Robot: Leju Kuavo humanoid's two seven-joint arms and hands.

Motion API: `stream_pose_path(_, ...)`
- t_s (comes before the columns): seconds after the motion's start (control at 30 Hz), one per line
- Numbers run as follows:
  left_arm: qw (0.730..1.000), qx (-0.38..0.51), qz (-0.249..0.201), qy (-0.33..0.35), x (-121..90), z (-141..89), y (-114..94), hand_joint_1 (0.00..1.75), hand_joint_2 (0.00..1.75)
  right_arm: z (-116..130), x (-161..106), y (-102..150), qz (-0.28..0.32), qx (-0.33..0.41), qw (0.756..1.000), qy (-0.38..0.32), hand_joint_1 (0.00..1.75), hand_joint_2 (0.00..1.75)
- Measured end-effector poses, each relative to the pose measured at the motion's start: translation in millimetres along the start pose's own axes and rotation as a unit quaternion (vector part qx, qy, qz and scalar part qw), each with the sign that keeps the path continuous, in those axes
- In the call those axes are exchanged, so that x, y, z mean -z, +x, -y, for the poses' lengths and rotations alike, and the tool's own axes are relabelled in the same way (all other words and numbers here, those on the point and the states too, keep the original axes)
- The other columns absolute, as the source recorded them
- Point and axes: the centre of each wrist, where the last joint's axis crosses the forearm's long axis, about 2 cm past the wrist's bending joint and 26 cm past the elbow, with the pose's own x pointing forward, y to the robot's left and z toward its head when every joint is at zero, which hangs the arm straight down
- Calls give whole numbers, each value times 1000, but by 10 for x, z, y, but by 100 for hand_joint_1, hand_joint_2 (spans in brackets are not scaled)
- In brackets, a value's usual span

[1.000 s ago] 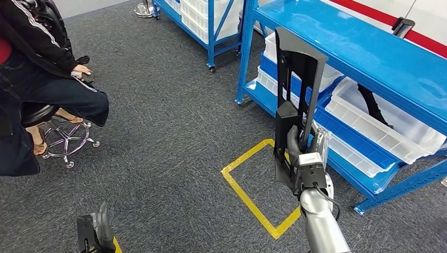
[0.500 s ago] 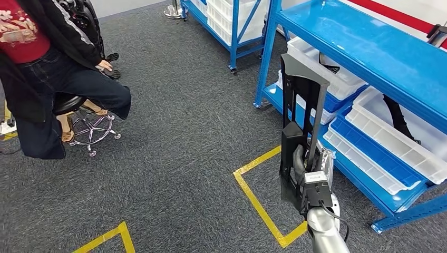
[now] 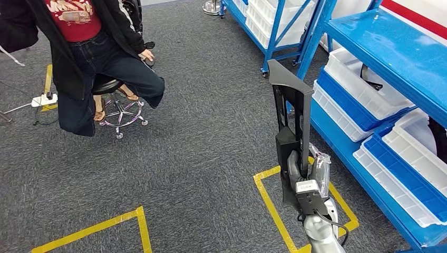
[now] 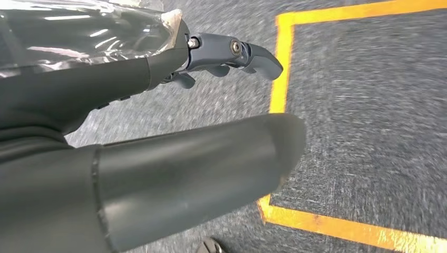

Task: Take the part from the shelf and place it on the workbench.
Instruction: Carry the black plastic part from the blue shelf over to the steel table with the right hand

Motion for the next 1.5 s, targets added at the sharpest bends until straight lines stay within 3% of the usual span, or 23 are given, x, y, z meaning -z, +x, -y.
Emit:
stream_pose_path(0.93,999,1,49,-4,2,1,5,0,0,70,-26,131,14,-3,1000,12,175,175)
stream_pose_path(1.5,999,-7,34,-6,-17,10,-41,0,0,121,-50,96,16,-3,1000,21,175,175)
